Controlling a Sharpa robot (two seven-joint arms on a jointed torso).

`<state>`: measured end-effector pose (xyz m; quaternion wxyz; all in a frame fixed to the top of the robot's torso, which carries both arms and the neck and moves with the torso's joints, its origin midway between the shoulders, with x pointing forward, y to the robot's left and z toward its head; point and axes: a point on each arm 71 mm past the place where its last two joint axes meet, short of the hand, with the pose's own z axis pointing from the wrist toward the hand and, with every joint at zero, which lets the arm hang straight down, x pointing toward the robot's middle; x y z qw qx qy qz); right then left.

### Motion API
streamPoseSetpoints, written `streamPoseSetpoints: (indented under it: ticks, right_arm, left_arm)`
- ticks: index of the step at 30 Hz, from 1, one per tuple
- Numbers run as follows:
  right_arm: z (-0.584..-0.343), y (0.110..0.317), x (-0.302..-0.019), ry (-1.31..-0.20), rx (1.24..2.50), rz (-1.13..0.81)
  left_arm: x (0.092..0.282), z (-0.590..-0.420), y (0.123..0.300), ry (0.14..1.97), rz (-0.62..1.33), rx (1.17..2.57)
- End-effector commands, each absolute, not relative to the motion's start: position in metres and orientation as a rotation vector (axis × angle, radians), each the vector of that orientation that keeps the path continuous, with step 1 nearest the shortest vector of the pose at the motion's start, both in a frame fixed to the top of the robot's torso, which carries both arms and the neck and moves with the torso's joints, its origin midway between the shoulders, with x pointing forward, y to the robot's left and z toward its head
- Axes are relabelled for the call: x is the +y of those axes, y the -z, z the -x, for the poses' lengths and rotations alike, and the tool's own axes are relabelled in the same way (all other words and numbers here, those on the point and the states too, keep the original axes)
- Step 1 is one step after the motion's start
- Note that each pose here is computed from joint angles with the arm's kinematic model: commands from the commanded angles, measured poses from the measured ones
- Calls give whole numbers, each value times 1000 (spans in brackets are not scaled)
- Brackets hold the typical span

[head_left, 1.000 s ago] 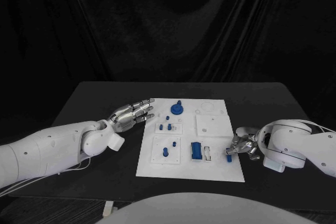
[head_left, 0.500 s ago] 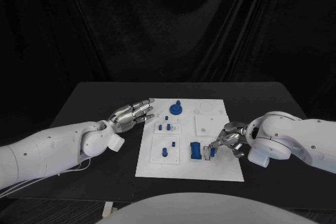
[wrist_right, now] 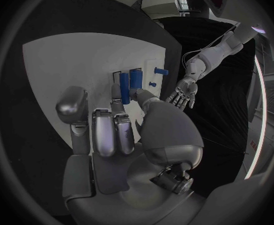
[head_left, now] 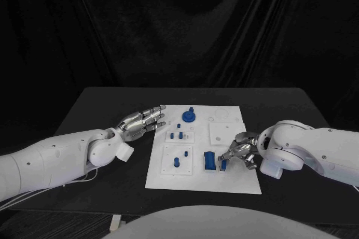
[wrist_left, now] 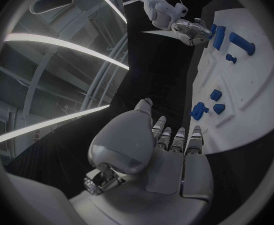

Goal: Assemble the parts on the task board

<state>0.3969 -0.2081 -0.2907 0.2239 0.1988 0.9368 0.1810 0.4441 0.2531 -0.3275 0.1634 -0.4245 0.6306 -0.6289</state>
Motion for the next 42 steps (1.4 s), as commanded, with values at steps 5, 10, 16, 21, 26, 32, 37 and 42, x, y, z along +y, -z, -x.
streamPoseSetpoints:
  ticks: [5, 10, 16, 21, 26, 32, 37, 42]
  right_arm:
    - [-399, 293, -211, -433, 2578, -439]
    - [-399, 295, -211, -420, 2577, -415]
    - [-398, 297, -209, -421, 2578, -404]
    - [-398, 298, -207, -426, 2579, -398]
    - [-397, 298, -206, -431, 2581, -393]
    - [-397, 297, -205, -437, 2576, -394]
    - [-397, 297, -205, -436, 2577, -393]
    - [-396, 297, -206, -431, 2584, -390]
  left_arm:
    - [251, -443, 327, 1821, 1209, 1794]
    - [250, -443, 327, 1823, 1209, 1796]
    - [250, -443, 327, 1823, 1210, 1798]
    - [251, -443, 327, 1820, 1210, 1798]
    - [251, -443, 327, 1819, 1211, 1799]
    - [251, -444, 328, 1819, 1211, 1803]
    - [251, -444, 328, 1817, 1213, 1808]
    - [251, -444, 328, 1814, 1214, 1812]
